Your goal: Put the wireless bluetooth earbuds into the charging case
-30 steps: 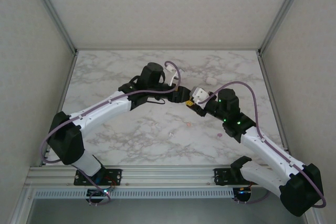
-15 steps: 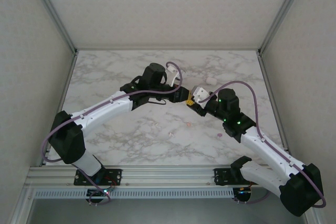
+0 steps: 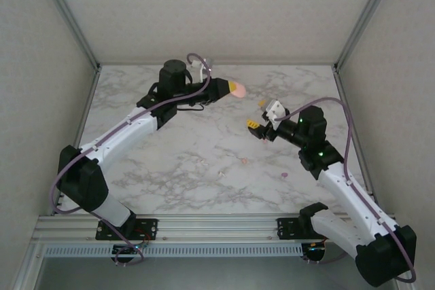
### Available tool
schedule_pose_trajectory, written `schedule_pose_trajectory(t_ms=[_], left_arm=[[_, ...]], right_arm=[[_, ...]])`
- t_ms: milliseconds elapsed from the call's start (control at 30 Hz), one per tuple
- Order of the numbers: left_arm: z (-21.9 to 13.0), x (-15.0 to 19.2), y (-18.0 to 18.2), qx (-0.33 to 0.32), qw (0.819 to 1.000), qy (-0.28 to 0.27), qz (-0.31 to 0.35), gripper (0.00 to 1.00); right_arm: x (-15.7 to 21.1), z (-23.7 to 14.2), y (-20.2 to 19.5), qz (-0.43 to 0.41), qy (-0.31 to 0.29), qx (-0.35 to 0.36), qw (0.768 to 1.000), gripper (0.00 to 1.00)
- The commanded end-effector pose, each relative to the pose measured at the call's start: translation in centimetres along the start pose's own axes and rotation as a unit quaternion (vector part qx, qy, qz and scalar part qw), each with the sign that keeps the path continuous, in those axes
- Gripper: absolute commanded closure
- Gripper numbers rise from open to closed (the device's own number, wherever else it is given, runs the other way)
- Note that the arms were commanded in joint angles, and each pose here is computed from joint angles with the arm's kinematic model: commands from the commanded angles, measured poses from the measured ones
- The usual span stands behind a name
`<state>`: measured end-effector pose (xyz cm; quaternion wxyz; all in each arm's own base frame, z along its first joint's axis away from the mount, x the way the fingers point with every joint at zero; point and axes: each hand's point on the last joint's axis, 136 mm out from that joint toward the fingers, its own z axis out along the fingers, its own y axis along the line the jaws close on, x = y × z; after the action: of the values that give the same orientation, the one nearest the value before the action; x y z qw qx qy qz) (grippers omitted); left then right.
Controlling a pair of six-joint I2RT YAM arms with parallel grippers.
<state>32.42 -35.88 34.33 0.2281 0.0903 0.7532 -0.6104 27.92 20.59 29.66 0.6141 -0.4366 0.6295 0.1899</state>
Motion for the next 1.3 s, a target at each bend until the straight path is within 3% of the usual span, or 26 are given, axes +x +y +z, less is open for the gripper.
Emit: schedule_pose_trajectory(t_ms=[0, 467, 667, 1067, 1267], left_arm=[[0.0, -0.9, -3.8, 0.077, 0.996, 0.015, -0.035, 0.99], [-0.1, -2.5, -4.6, 0.087, 0.995, 0.005, -0.047, 0.98], [-0.2, -2.7, -4.3, 0.082, 0.995, 0.0, -0.052, 0.98], [0.1, -2.7, -3.7, 0.083, 0.995, 0.002, -0.062, 0.98], [0.0, -2.7, -3.9, 0.086, 0.994, 0.003, -0.062, 0.98]], right_arm=[[-3.3, 0.3, -1.2, -0.001, -0.046, -0.027, 0.999, 0.35], [-7.9, 3.5, -3.1, -0.006, -0.104, -0.139, 0.985, 0.43], [-7.3, 3.6, -3.7, -0.028, -0.093, -0.112, 0.989, 0.5], [-8.0, 3.6, -4.5, -0.03, -0.108, -0.088, 0.99, 0.43], [-8.2, 3.7, -4.4, -0.026, -0.112, -0.098, 0.989, 0.52]])
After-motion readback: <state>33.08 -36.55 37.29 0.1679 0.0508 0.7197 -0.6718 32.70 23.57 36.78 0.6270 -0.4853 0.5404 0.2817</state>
